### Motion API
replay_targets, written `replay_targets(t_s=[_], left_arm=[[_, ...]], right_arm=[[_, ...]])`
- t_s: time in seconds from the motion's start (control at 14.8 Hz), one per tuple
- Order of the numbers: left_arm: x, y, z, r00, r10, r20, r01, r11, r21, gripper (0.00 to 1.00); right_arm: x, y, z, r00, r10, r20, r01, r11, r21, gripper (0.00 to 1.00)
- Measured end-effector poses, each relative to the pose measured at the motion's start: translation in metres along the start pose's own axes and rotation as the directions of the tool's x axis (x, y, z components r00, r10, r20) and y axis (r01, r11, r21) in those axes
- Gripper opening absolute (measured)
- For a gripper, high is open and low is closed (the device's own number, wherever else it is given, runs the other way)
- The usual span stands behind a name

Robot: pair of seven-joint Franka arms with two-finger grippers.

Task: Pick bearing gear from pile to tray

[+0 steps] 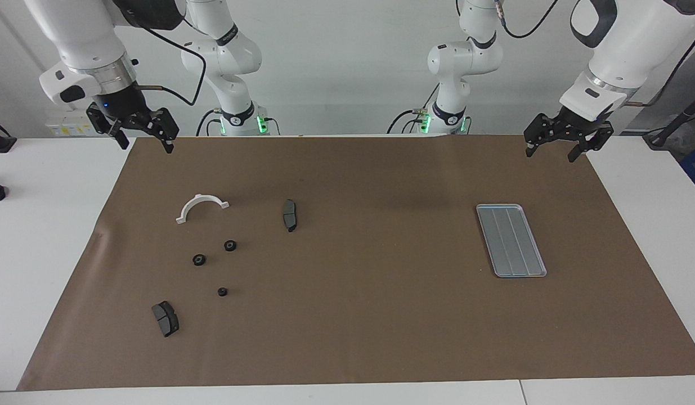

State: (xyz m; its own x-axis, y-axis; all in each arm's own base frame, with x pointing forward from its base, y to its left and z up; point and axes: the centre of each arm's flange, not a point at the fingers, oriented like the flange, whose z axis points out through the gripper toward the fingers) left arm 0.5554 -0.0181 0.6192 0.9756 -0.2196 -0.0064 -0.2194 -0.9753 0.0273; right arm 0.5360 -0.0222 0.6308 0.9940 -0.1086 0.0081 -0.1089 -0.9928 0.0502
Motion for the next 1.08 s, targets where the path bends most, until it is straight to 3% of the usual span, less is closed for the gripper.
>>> replay_targets(t_s=[0.88,1.08], left_arm=[[0.000,0.000,0.000,1.000,0.000,0.000,0.000,1.000,0.000,1.00],[0.000,0.000,0.000,1.000,0.000,0.000,0.000,1.000,0.000,1.00]], right_arm=[[0.001,0.000,0.010,1.000,0.000,0.012,0.000,1.000,-0.001,1.00],[0.010,0.000,0.031,1.000,-0.008,-0.023,0.008,1.000,0.002,1.00]])
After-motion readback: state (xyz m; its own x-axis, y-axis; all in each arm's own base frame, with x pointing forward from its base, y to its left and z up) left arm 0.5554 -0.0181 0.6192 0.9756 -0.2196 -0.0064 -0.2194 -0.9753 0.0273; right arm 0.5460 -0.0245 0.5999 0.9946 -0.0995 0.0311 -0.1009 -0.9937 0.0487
